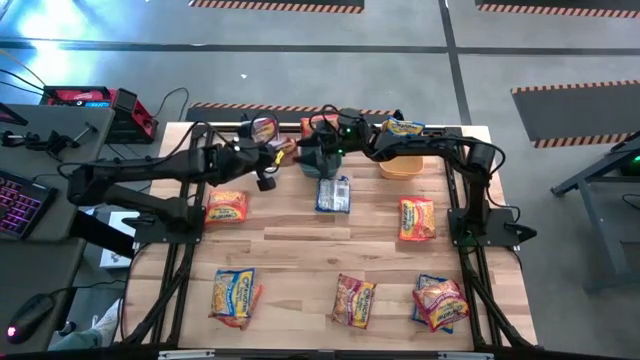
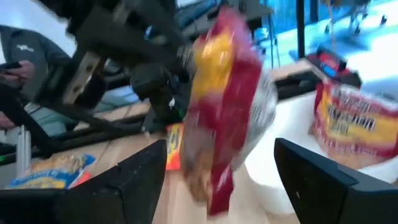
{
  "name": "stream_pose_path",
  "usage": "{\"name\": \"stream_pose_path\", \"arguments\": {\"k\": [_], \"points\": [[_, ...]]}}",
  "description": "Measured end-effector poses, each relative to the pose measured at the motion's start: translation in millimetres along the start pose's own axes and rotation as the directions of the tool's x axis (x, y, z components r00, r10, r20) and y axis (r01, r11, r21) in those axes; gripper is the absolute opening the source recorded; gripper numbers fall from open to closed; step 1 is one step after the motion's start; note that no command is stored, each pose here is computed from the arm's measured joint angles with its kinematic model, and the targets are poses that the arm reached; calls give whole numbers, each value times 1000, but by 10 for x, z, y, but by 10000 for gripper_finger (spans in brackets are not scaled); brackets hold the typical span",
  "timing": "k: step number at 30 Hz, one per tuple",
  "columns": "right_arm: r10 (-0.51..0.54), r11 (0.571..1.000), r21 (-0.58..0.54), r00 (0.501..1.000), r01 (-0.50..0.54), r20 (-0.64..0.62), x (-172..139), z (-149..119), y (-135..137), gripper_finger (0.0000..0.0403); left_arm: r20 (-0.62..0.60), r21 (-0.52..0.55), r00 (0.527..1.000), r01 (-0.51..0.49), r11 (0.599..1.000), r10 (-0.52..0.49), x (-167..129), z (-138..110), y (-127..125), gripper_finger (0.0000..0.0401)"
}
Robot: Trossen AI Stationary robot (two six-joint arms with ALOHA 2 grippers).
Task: Sort Maruchan noodles
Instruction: Put the red noodle pack into the white bin
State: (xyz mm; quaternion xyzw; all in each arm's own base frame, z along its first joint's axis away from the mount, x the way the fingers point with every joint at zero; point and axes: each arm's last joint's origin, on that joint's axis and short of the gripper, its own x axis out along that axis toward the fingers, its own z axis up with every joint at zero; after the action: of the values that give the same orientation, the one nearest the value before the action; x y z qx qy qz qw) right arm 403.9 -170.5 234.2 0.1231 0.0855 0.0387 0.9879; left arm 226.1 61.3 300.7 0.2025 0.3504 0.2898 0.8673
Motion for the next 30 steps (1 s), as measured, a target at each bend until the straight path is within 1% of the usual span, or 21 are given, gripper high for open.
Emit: {"name": "stream_pose_path", "arguments": {"k": [4,8,14,18,21,25,28,30], "points": [[0,1000,-2,999,0,44,-12,50,-12,282,33,-3,999,9,1000,-9,-26,39,-36,0],[15,1000,-5,999,-15,43,-6,49,6,282,58,-11,998,11,1000,-10,-39,68,-48,0],[45,999,-31,997,-43,58,41,55,102,282,103,-45,995,17,999,-12,-42,111,-37,0],[55,996,-75,997,-51,59,62,51,146,273,131,-71,991,32,997,-22,-45,134,-34,0],[63,995,-86,996,-57,68,70,58,166,246,139,-79,990,31,996,-20,-47,143,-30,0],[66,994,-94,996,-60,67,75,56,176,190,140,-84,990,33,996,-20,-47,144,-30,0],[67,993,-103,995,-60,73,74,62,176,144,153,-136,988,38,990,-17,-79,146,-5,0],[70,990,-125,994,-60,79,69,72,174,120,172,-168,985,37,985,-7,-109,157,19,2]]}}
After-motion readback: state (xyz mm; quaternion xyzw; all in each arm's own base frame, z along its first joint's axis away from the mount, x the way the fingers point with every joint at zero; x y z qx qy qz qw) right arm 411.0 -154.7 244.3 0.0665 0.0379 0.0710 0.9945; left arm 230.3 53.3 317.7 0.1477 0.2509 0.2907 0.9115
